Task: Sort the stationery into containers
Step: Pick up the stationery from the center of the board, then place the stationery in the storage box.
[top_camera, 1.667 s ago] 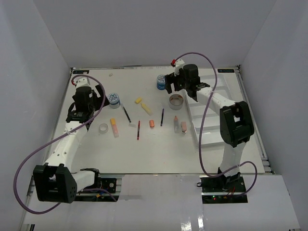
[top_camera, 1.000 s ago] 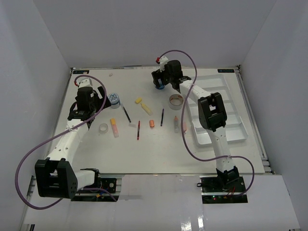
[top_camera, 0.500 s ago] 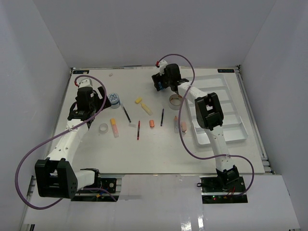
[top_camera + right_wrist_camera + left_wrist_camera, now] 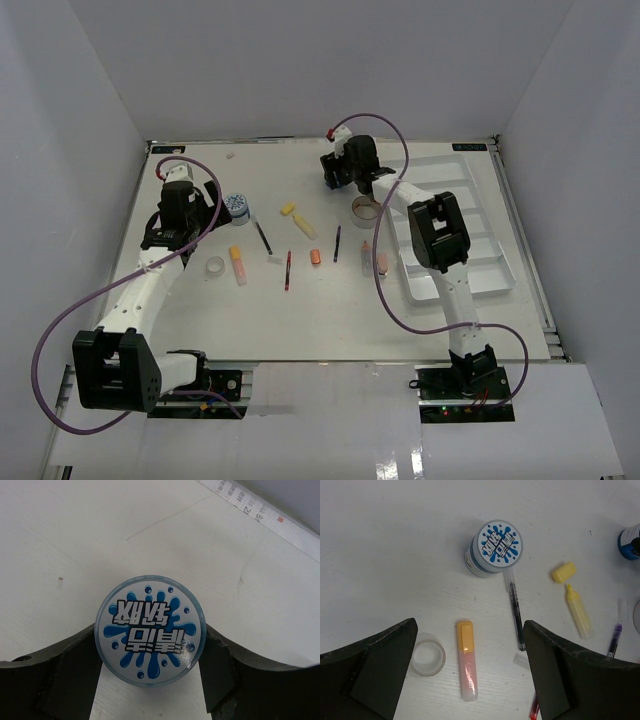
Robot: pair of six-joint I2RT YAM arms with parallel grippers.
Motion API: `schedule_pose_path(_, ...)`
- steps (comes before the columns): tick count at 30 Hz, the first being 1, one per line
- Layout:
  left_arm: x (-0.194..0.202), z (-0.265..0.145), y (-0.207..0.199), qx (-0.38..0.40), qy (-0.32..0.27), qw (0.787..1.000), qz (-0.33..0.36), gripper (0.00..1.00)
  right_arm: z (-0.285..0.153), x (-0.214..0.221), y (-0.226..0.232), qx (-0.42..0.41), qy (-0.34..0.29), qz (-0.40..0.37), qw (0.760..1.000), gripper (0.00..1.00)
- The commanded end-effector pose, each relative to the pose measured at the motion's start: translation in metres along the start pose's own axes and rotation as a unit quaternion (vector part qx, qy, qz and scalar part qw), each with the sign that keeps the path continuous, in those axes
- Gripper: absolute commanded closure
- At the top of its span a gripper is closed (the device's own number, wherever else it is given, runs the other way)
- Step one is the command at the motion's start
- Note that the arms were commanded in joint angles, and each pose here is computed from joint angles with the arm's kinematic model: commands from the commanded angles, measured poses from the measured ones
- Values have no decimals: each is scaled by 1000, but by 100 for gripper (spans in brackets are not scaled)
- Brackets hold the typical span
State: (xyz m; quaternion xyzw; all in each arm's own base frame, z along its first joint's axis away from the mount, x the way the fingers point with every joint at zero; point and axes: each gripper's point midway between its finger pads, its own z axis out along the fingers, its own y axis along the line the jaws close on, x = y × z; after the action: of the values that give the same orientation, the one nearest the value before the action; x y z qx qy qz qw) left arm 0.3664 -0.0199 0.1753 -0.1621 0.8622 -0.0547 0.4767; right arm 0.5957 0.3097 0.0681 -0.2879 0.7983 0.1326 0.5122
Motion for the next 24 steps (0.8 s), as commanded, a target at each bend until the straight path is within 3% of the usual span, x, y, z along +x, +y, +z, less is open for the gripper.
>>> schedule_pose_path(1,-7,-3,-6,9,-5,1000,-5,2,-49,-83,-31,43,-85,2,995,75)
schedule_pose_path(3,-7,-3,-6,9,-5,1000,-6,2,-79,-112,-44,59,-118,4,991,75)
schedule_pose_path(4,-7,-4,-6,11,-5,1000,-6,2,-86,-99,-55,68,-107,13,992,76)
schedule_pose_path(5,-6,-3,-6,11,-5,1000,-6,2,-105,-116,-63,76,-127,15,989,76)
schedule_pose_path(12,-7,-5,-6,9,-7,1000,-8,2,-160,-87,-164,183,-119,49,975,77)
schedule_pose_path(18,-7,-5,-5,7,-6,1000,-9,2,-177,-49,-227,215,-115,99,965,76)
schedule_pose_path(24,-3,-3,-3,1,-2,1000,-8,2,-174,-19,-260,247,-93,90,960,76)
